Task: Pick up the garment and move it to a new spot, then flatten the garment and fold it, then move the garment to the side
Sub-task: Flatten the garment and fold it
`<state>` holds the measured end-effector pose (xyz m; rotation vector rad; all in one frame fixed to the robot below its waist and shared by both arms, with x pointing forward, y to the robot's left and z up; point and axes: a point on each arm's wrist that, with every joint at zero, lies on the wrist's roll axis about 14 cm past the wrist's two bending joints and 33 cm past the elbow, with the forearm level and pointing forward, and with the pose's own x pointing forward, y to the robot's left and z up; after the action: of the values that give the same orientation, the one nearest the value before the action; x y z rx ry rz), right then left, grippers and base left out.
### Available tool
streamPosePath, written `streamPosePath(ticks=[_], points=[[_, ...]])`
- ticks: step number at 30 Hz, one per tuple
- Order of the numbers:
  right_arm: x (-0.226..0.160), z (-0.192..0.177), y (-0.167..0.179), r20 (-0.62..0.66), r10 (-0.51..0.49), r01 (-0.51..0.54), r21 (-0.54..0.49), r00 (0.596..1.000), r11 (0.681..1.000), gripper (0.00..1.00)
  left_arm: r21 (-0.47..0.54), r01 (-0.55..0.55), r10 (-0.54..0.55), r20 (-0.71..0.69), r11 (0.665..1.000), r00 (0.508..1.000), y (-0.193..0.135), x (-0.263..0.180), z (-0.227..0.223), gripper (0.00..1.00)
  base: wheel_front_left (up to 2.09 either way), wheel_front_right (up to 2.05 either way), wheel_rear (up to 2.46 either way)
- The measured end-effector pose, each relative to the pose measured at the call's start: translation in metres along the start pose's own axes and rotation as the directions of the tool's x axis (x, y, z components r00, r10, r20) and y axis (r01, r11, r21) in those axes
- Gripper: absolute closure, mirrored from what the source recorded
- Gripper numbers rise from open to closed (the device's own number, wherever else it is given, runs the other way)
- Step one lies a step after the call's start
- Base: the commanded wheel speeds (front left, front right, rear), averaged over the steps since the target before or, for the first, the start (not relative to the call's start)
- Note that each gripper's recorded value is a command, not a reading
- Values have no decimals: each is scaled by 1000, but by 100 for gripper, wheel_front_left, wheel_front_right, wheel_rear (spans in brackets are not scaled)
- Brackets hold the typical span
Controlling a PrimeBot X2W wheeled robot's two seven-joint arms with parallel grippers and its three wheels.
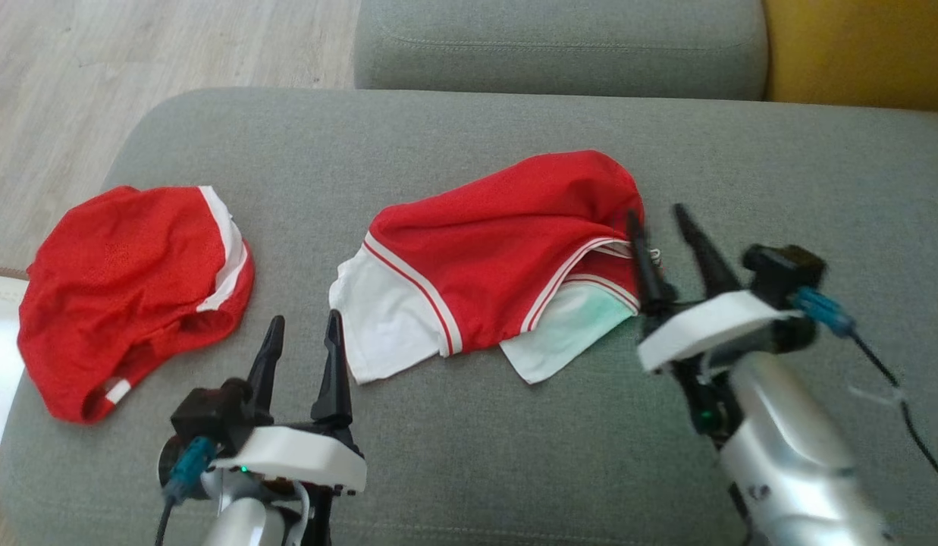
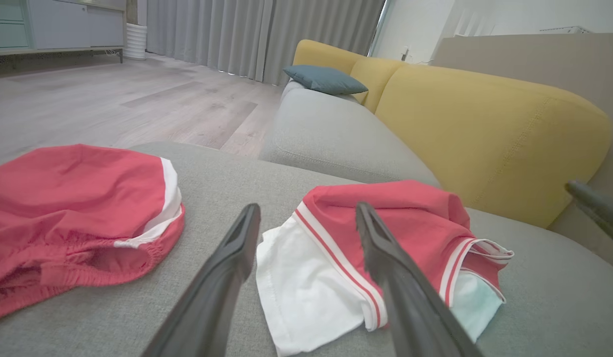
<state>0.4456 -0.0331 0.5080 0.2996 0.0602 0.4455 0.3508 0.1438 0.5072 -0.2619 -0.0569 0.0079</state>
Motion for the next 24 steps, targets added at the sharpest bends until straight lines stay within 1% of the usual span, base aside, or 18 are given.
streamPosePath(ticks=[3,4,8,11,15,18,24], points=[[-13,12,-20,55,-55,59,-56,997,997,0,-3,7,-7,14,1000,1000,-2,1,4,0,0,0,0],[-19,13,-26,67,-75,80,-60,995,995,0,-3,7,-7,16,1000,1000,-2,2,5,0,0,0,0],[-50,0,-47,65,-160,162,-29,985,986,0,-5,6,-6,26,1000,1000,-2,4,8,0,0,0,0],[-65,-11,-52,45,-186,187,-27,982,982,0,-6,14,-14,32,1000,999,-4,6,10,0,0,0,0],[-67,-8,-50,58,-187,188,-21,981,982,0,-7,19,-19,33,1000,999,-6,7,10,0,0,0,0],[-65,-4,-48,68,-176,179,-38,982,983,0,-7,18,-17,32,1000,999,-5,7,10,0,0,0,0],[-53,-7,-34,44,-120,123,-85,992,989,0,-6,3,-3,19,1000,1000,-1,6,6,0,0,0,0]])
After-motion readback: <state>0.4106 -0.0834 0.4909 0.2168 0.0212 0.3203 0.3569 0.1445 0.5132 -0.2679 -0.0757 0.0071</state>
